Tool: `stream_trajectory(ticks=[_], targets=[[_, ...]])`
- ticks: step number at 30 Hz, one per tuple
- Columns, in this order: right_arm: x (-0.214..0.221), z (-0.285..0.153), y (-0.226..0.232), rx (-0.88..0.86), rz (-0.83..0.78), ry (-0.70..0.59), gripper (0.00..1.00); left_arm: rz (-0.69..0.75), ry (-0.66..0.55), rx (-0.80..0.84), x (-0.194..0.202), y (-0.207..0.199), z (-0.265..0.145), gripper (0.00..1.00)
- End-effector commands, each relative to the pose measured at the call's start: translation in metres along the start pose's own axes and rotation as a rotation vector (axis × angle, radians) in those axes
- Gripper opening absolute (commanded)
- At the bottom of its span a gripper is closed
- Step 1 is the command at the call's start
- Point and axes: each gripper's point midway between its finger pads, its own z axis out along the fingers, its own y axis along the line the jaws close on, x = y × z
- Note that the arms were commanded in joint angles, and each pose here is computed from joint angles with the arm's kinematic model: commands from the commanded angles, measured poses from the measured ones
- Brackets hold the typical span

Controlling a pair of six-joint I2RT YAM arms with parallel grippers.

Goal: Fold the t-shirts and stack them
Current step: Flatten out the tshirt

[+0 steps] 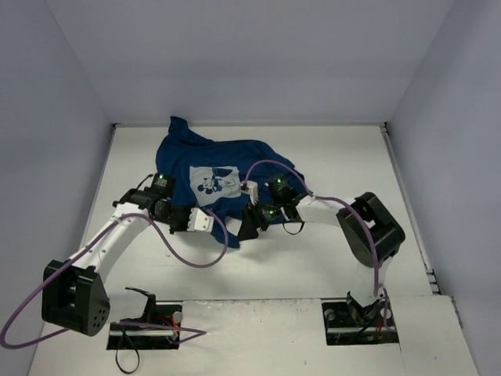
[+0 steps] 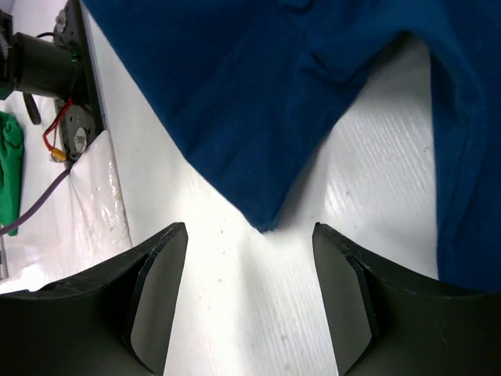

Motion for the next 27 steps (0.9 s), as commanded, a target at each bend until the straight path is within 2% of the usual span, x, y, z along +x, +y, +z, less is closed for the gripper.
stream_trajectory(ticks=[1, 5, 7, 8, 9, 11, 14, 18, 23, 24, 26, 27], targets=[[-0.055, -0.042, 0.018, 0.029, -0.199, -0.157, 0.63, -0.106, -0.147, 0.065, -0.041, 0.014, -0.013, 0.00], [-0.095, -0.077, 0.017, 0.130, -0.339, -0.258, 0.63, -0.248, -0.188, 0.133, -0.046, 0.044, -0.003, 0.00], [-0.112, -0.094, 0.020, 0.182, -0.404, -0.302, 0.63, -0.344, -0.201, 0.141, -0.043, 0.072, 0.005, 0.00], [-0.117, -0.099, 0.021, 0.208, -0.434, -0.314, 0.62, -0.370, -0.202, 0.136, -0.038, 0.086, 0.009, 0.00], [-0.122, -0.106, 0.024, 0.239, -0.486, -0.332, 0.60, -0.473, -0.215, 0.123, -0.034, 0.107, 0.012, 0.00], [-0.128, -0.112, 0.027, 0.267, -0.535, -0.346, 0.55, -0.565, -0.217, 0.109, -0.013, 0.131, 0.021, 0.00], [-0.129, -0.115, 0.025, 0.276, -0.531, -0.348, 0.50, -0.675, -0.222, 0.055, 0.011, 0.171, 0.024, 0.00], [-0.127, -0.112, 0.025, 0.266, -0.543, -0.339, 0.49, -0.839, -0.230, 0.014, 0.039, 0.211, 0.030, 0.00], [-0.137, -0.102, 0.021, 0.279, -0.609, -0.322, 0.49, -0.959, -0.222, -0.015, 0.076, 0.222, 0.029, 0.00], [-0.139, -0.100, 0.021, 0.276, -0.617, -0.319, 0.49, -0.970, -0.221, -0.022, 0.081, 0.222, 0.026, 0.03], [-0.141, -0.094, 0.017, 0.270, -0.613, -0.310, 0.49, -0.977, -0.231, -0.032, 0.086, 0.222, 0.021, 0.22], [-0.143, -0.093, 0.017, 0.268, -0.614, -0.311, 0.49, -0.959, -0.237, -0.032, 0.084, 0.221, 0.018, 0.28]])
